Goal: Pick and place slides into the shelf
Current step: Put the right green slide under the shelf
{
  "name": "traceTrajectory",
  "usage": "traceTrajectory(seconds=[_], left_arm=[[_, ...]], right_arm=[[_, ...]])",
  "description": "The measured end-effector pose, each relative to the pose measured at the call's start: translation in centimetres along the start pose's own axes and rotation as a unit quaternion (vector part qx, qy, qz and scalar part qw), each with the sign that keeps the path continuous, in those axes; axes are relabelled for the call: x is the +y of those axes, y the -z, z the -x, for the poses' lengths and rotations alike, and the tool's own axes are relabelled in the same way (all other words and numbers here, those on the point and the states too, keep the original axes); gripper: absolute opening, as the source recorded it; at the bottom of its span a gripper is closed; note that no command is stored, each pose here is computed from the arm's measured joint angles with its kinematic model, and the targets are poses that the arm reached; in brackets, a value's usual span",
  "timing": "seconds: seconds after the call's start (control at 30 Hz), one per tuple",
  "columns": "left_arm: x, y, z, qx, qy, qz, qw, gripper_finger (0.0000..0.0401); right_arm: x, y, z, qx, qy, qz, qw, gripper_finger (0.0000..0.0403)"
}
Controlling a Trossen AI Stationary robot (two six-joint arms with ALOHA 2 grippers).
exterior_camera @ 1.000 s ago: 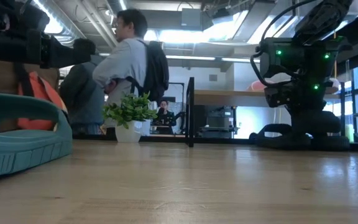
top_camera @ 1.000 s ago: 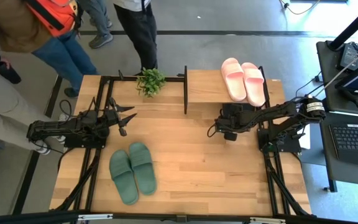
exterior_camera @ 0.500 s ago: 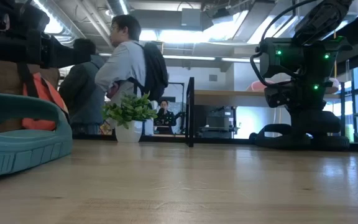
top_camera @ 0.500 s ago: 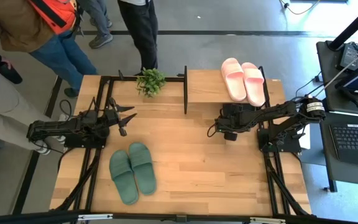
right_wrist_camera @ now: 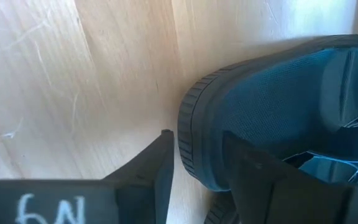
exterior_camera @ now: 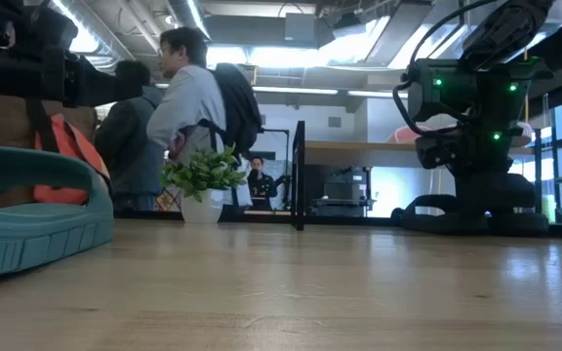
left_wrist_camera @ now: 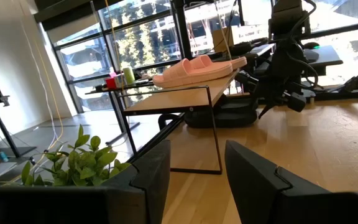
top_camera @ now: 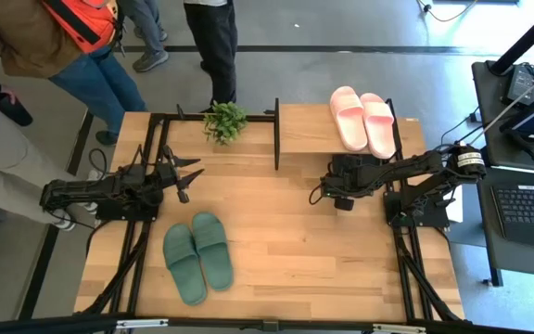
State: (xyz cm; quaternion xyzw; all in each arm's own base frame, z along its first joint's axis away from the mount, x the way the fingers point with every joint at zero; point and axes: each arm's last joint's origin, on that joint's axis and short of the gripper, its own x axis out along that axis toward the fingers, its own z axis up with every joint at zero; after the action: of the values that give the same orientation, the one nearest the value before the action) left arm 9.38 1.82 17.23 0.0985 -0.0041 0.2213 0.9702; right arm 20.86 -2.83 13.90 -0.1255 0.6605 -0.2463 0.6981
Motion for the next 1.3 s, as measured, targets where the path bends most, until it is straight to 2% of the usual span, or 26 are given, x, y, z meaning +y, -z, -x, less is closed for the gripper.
traceTrajectory(seconds=[0.4,0.83,1.1,1.3], left_arm=[[0.0,0.0,0.0,0.0,0.0,0.0,1.0,0.0145],[0.0,0.0,0.0,0.0,0.0,-0.001,1.0,0.0145],[0.0,0.0,0.0,0.0,0.0,-0.001,1.0,0.0145],[0.0,0.0,0.0,0.0,0.0,-0.001,1.0,0.0145]], right_arm=[[0.2,0.0,0.1,-0.003,-0.001,0.004,1.0,0.0138],[0.4,-0.9,2.1,-0.008,-0.004,0.002,1.0,0.0138],[1.0,-1.1,4.6,0.003,-0.001,-0.022,1.0,0.0138],[2.4,-2.3,7.1,-0.058,-0.029,-0.047,0.997,0.0138]])
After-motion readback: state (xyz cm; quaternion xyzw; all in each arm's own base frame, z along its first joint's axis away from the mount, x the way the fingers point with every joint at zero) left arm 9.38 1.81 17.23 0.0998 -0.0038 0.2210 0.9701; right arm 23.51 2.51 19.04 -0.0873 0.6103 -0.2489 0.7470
